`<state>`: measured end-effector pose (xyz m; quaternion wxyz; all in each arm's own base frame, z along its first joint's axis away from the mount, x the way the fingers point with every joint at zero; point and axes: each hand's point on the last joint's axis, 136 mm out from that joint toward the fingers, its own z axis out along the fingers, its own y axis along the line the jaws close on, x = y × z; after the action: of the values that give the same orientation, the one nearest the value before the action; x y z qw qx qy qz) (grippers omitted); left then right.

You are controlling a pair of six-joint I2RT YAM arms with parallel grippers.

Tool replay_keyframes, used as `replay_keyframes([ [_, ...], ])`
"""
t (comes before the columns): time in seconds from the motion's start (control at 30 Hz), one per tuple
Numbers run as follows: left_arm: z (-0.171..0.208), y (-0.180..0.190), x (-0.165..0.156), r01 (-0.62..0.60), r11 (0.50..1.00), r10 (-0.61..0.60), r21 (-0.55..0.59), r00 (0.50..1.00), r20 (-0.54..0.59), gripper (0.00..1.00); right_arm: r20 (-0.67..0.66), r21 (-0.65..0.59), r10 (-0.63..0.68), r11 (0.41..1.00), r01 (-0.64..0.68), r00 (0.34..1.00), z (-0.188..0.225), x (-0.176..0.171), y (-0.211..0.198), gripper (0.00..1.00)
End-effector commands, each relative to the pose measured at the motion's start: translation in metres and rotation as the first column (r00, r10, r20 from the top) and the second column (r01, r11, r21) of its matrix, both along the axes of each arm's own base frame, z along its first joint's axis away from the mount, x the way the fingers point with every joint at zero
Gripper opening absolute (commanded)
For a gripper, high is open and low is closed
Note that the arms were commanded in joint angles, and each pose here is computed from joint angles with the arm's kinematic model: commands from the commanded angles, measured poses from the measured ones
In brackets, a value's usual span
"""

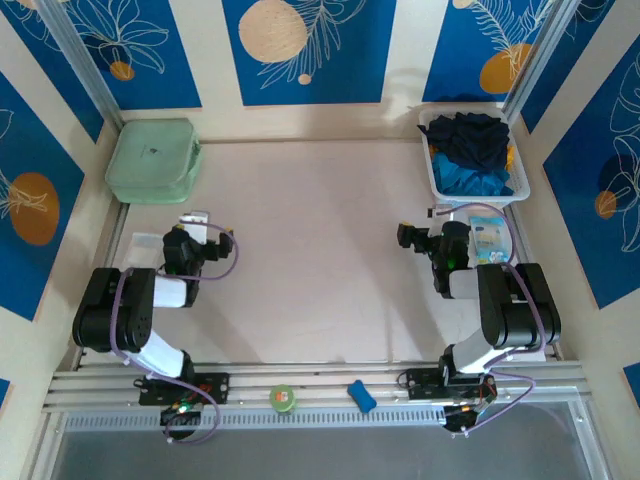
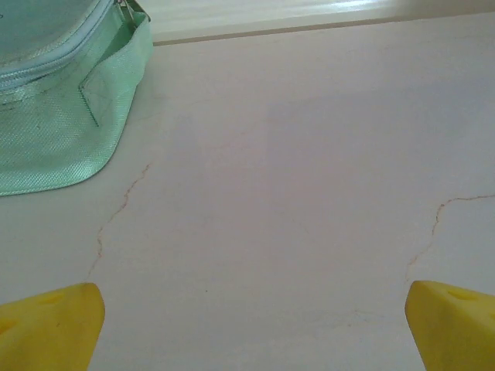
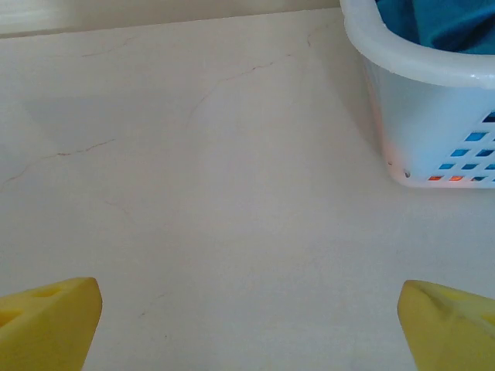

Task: Fold and stack the t-shirts

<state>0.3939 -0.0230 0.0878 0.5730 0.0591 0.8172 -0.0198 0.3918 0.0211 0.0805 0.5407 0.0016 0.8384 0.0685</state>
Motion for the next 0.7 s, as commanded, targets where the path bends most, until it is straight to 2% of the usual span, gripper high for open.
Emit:
replay_keyframes([
  [0.0,0.0038,-0.0057,0.0021,0.024,1.000,-0.023,-0.014,1.000,0.013,0.99,0.041,0.015,0.008,1.000,-0.008,0.999,0.0136,0.0053,0.0017,0.99],
  [0.67,0.0036,-0.0054,0.0025,0.022,1.000,-0.022,-0.013,1.000,0.010,0.99,0.038,0.019,0.009,1.000,-0.010,0.999,0.0129,0.0051,0.0015,0.99],
])
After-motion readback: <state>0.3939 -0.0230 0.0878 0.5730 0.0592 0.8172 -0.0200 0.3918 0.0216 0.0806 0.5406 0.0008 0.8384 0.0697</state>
